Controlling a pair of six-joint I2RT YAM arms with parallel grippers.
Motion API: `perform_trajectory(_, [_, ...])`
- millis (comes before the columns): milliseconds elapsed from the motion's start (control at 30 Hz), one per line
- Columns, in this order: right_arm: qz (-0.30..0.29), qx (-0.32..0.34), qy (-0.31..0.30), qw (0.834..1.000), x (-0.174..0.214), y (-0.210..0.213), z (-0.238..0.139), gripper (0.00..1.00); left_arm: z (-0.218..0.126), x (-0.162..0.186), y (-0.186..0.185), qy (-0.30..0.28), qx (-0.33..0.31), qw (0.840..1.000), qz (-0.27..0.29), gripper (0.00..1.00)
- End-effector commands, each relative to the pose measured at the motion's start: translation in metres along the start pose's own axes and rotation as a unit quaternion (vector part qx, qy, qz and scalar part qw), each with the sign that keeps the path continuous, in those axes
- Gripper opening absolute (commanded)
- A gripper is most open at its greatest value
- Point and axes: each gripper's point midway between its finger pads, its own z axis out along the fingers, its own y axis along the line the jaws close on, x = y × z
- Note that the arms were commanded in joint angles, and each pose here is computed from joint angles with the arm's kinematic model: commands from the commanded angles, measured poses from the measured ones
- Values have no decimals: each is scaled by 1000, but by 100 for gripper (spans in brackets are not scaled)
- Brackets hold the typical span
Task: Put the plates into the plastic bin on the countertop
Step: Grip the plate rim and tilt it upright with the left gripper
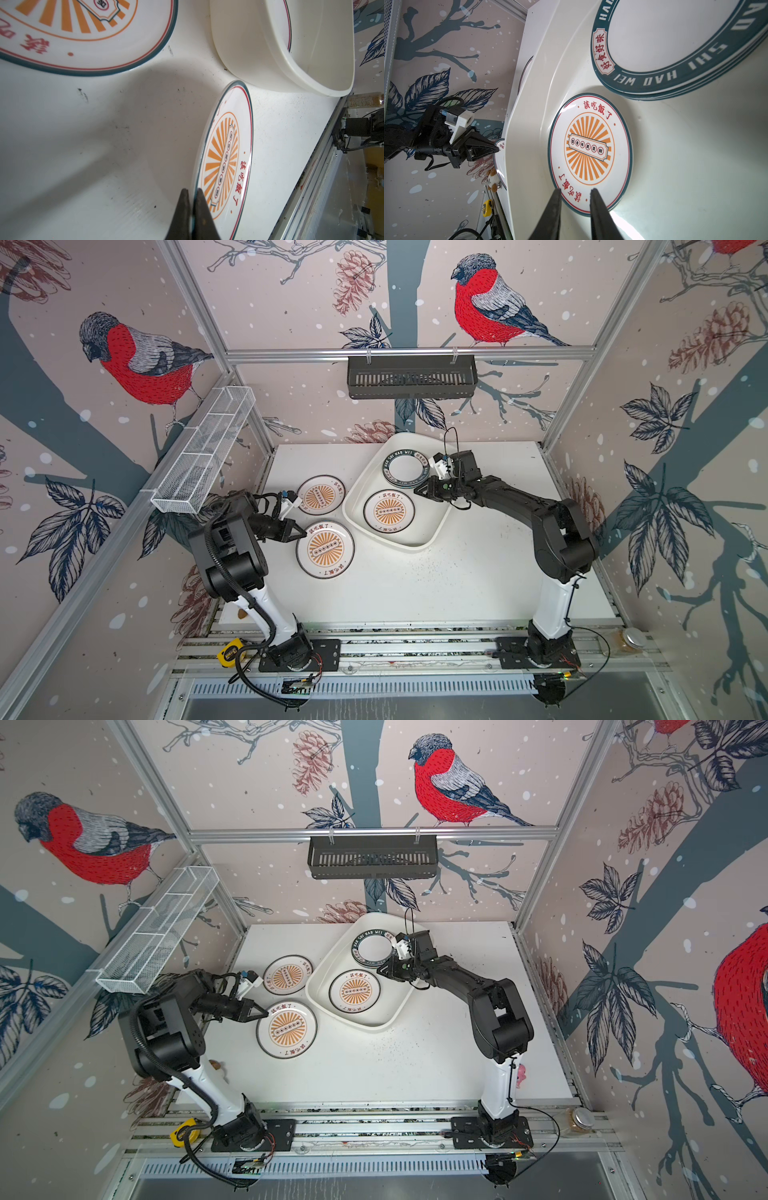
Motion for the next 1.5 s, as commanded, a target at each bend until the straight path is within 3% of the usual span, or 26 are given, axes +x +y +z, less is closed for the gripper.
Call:
perform_trajectory(0, [-30, -23, -11, 999, -8, 15, -4, 27, -10, -8, -11, -12, 11, 1000, 1, 0])
perform_trajectory(1100, [-89, -57, 5, 994, 0, 41, -8, 32, -13, -38, -57, -10, 8, 999, 51, 0])
perform_trajectory(1467, [-89, -60, 9, 994, 2, 39, -4, 32, -15, -26, -50, 22, -31, 997, 65, 0])
